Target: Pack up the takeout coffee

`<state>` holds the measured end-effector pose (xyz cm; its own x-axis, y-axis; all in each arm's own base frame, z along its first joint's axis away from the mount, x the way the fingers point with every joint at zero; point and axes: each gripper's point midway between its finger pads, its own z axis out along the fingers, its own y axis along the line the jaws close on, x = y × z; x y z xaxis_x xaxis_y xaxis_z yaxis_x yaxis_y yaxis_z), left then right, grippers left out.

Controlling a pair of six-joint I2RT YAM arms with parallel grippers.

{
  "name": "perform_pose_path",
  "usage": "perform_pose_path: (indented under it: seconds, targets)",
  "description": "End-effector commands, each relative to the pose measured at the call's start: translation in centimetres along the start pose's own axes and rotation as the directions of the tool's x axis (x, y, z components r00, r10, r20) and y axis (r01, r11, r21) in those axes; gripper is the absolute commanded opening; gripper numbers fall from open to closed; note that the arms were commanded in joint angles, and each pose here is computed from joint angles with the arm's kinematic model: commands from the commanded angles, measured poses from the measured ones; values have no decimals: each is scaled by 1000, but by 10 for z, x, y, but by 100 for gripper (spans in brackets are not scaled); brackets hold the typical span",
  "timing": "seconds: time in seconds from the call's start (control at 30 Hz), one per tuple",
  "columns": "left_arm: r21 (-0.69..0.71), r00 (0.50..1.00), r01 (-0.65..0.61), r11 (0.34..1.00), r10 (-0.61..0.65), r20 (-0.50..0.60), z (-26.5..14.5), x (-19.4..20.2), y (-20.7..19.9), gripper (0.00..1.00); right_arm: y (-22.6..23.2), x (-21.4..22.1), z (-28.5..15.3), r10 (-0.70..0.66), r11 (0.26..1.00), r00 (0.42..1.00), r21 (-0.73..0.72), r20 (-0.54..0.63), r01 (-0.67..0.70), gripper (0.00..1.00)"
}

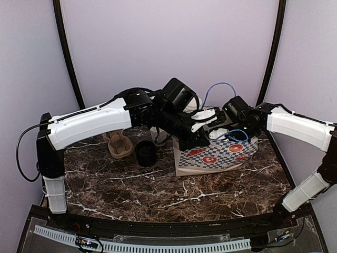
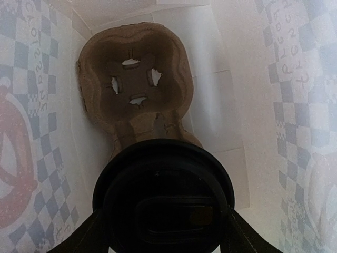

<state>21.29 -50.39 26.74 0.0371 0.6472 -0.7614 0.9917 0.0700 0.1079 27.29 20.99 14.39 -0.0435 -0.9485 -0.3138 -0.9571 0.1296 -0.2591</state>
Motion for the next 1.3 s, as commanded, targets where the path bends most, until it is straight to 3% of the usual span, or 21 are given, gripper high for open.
perform_pose_path:
  seconds: [0.0,0.43,0.7,0.87,1.1,1.27]
  targets:
    - [-31,975,-8,999,14,220,-58,-55,10,0,36,27,35,-17,991,998,-133,-58,9,56]
    - [-43,975,-4,999,14,222,-59,-54,15,0,51,54,69,-45,987,993,-161,-107,27,55]
    - [-35,975,-17,999,25,220,-61,-51,13,0,61,61,39,-144,967,988,-221,-52,129,56]
    - [-35,975,-17,999,24,220,-61,-48,14,0,64,65,42,-207,957,978,-215,-33,195,59]
    - [-37,974,-18,999,26,227,-62,-50,15,0,38,52,60,3,981,994,-191,-107,-24,58]
    - [-36,975,-15,999,22,223,-62,-49,15,0,25,35,49,117,980,989,-152,-89,-130,57]
